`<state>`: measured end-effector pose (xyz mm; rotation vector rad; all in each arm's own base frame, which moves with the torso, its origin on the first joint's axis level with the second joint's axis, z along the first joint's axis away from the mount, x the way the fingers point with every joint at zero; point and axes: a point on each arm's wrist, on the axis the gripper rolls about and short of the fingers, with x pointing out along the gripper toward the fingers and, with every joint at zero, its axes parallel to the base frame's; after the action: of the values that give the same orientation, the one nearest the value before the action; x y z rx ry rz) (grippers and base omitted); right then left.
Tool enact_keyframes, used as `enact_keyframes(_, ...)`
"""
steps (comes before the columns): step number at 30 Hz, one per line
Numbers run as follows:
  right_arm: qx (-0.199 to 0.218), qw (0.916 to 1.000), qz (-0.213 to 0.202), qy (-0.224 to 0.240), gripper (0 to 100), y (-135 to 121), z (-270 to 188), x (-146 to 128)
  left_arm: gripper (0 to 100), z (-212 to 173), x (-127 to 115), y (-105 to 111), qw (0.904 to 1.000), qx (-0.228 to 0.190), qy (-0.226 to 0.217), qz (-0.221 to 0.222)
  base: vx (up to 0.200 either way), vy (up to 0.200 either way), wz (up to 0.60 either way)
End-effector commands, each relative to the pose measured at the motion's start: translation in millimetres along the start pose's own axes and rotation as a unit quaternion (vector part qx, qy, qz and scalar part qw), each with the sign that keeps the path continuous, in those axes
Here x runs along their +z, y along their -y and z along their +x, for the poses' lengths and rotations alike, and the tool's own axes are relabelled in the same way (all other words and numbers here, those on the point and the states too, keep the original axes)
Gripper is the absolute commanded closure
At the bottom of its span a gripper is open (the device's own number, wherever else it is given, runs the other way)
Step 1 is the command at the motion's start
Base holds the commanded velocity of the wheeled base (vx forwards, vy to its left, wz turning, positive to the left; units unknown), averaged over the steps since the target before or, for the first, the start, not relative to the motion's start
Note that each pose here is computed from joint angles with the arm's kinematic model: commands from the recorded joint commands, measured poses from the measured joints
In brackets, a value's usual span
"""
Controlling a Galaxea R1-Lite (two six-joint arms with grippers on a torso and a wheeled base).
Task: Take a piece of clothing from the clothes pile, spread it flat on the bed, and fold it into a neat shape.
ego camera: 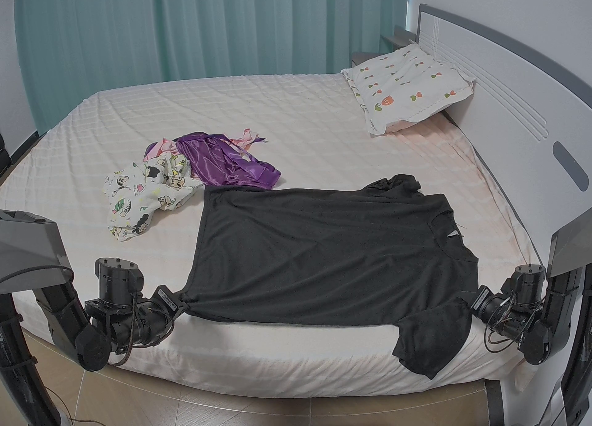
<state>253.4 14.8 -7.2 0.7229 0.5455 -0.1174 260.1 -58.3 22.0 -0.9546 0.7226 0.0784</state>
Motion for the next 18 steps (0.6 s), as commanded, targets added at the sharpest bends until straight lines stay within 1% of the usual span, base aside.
enact_keyframes(1, 0.001, 0.9998, -0.005, 0.017, 100, 3.4, 8.8, 6.9, 100, 0.3, -0.1, -0.7, 1.0, 0.001, 0.0, -0.001, 0.0, 0.0, 0.0)
enact_keyframes(2, 0.001, 0.9998, -0.005, 0.017, 100, 3.4, 8.8, 6.9, 100, 0.3, -0.1, -0.7, 1.0, 0.001, 0.0, -0.001, 0.0, 0.0, 0.0)
enact_keyframes(3, 0.005, 0.9993, -0.016, 0.032, 100, 4.2, 13.8, 14.9, 100, 0.5, -0.2, -0.9, 1.0, 0.002, -0.001, -0.001, 0.0, 0.0, 0.0)
enact_keyframes(5, 0.008, 0.9991, -0.021, 0.036, 100, 4.2, 16.1, 17.0, 100, 0.8, -0.4, -1.2, 1.0, 0.002, -0.002, -0.001, 0.0, 0.0, 0.0)
enact_keyframes(6, 0.017, 0.9986, -0.029, 0.042, 100, 2.6, 19.2, 20.7, 100, 1.1, -0.6, -1.5, 1.0, 0.003, -0.002, -0.001, 0.0, 0.0, 0.0)
enact_keyframes(12, 0.053, 0.9956, -0.063, 0.045, 100, -4.3, 27.3, 27.7, 100, 0.5, 0.2, -1.0, 1.0, 0.001, -0.001, -0.002, 0.0, 0.0, 0.0)
enact_keyframes(17, 0.066, 0.9939, -0.075, 0.047, 100, -6.1, 33.8, 30.5, 100, 0.7, 1.5, -2.7, 1.0, 0.004, 0.001, -0.005, 0.0, 0.0, 0.0)
enact_keyframes(18, 0.068, 0.9928, -0.085, 0.051, 100, -6.1, 39.2, 32.0, 100, 0.6, 2.2, -3.1, 1.0, 0.004, 0.002, -0.006, 0.0, 0.0, 0.0)
